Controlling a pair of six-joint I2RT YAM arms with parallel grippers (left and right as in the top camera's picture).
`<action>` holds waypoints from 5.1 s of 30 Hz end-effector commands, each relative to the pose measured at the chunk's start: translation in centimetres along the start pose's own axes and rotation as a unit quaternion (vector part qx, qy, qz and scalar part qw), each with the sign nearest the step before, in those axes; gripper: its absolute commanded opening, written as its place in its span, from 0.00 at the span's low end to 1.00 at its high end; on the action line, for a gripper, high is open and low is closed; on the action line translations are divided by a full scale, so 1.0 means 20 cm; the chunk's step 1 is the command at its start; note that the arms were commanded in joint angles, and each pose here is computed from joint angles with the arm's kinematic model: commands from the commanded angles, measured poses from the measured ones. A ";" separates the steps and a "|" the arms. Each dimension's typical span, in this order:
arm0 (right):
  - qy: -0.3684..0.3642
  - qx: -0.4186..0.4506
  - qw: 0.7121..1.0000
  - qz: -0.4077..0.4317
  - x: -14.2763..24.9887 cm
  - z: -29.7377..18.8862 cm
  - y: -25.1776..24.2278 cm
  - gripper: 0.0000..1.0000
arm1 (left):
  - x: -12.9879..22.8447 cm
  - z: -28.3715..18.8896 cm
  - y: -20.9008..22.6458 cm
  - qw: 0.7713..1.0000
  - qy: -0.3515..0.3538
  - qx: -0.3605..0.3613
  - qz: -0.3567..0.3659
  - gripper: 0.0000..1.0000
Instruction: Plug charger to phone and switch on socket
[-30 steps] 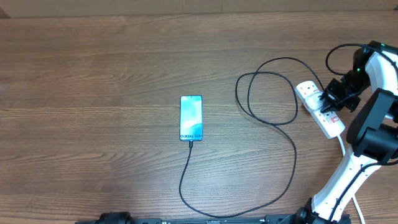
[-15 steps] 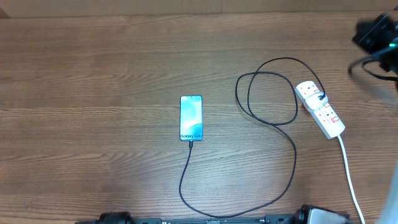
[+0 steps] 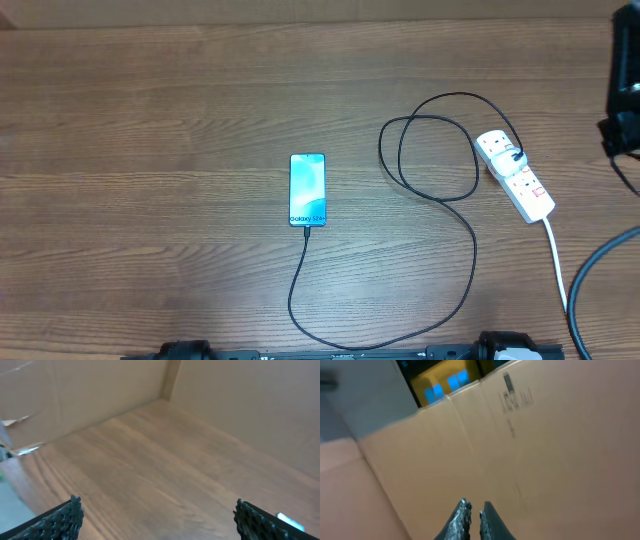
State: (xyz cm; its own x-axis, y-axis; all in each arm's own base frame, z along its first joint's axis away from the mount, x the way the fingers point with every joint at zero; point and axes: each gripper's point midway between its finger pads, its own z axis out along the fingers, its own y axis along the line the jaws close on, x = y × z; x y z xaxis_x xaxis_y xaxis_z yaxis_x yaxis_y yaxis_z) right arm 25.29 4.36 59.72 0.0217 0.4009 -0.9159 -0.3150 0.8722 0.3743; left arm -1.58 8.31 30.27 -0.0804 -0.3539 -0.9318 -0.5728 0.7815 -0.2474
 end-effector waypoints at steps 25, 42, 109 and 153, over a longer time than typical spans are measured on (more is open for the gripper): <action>0.076 0.007 0.996 0.054 0.19 0.01 -0.04 0.11 | 0.00 0.65 -0.74 0.959 -0.059 0.227 -0.160 1.00; 0.072 -0.018 0.996 0.050 0.17 0.03 0.00 0.17 | 0.43 1.00 -0.89 0.945 -0.068 0.293 -0.127 1.00; -0.123 -0.062 0.990 -0.026 -0.03 -0.75 0.30 0.24 | 0.65 1.13 -0.75 0.972 -0.020 0.214 -0.090 0.99; -0.242 -0.028 0.957 -0.156 -0.08 -1.19 0.47 0.31 | 0.70 1.08 -0.85 0.955 -0.043 0.272 0.111 0.99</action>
State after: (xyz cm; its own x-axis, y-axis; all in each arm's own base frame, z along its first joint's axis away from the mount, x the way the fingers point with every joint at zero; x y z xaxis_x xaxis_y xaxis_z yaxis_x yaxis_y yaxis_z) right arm 3.18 4.97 61.13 0.4769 0.2514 -0.8422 -0.3089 0.9450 0.1072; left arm 24.62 1.18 15.54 -0.0761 -0.1503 -0.9857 -0.0513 0.9878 -0.1467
